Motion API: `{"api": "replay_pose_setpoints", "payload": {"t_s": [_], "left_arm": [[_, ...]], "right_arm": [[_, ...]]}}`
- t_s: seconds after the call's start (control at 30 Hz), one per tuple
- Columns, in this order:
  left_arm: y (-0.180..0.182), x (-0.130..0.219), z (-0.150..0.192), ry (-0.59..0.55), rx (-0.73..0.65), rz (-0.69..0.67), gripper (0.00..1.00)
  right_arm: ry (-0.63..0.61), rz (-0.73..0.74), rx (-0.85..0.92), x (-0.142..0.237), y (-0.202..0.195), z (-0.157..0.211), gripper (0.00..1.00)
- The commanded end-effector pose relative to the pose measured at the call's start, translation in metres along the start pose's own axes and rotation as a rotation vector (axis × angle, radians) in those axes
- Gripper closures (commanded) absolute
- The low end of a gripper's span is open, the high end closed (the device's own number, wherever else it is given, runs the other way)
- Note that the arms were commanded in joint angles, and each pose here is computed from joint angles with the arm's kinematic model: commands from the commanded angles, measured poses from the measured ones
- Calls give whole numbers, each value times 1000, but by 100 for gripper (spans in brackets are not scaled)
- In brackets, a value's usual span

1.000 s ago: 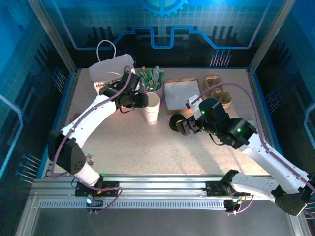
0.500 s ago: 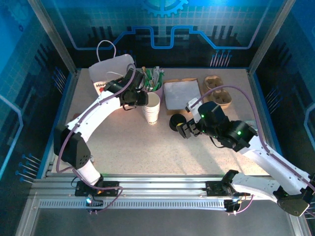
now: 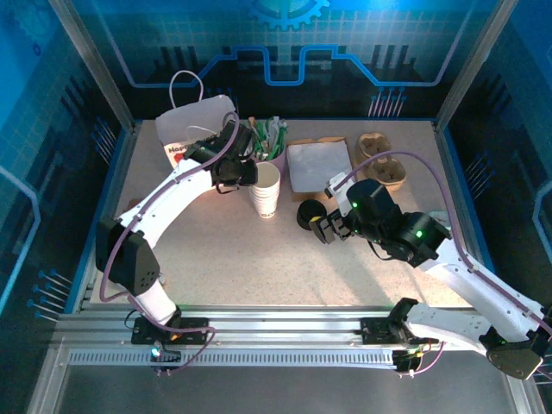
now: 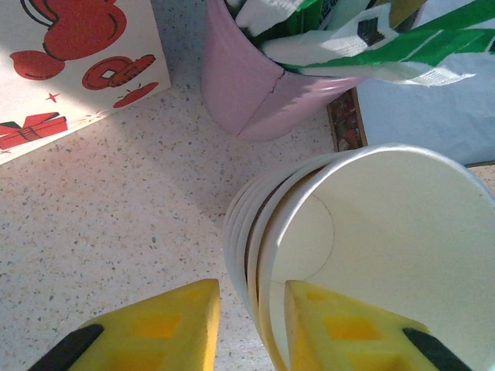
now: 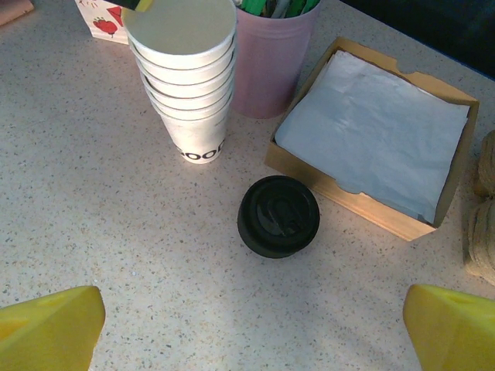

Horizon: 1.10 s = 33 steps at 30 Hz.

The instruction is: Pack the takeout coffee

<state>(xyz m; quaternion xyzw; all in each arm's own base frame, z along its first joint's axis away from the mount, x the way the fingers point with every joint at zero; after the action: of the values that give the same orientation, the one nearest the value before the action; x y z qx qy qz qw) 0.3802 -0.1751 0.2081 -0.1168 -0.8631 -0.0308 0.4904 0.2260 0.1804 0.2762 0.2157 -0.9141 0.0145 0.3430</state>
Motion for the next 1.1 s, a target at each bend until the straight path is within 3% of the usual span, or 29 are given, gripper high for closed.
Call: {"api": "replay_pose_setpoints", "payload": {"t_s": [0.0, 0.57, 1.07], "left_arm": [[-2, 0, 0, 12, -10, -15, 72], [-8, -2, -6, 8, -3, 0, 75], [-10, -1, -11, 5, -1, 4, 87]], "right_arm": [[-8, -9, 24, 0, 3, 3, 0], [-11, -17, 31, 1, 5, 3, 0], [-14, -20, 49, 1, 7, 6, 0]]}}
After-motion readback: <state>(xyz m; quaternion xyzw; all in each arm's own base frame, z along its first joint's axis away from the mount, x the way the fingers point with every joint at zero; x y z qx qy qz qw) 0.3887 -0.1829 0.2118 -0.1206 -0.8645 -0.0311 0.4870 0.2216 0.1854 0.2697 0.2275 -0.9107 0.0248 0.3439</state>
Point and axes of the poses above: each hand's point on the last joint's axis, 136 mm out from that joint toward the fingers, its own x axis back along the fingers, its own y axis along the line the jaws close on, z = x × y, the point moved 1 cm from there along x, back along the fingers, and after that the axes turned 15 degrees about -x, right-handed, at the moved point
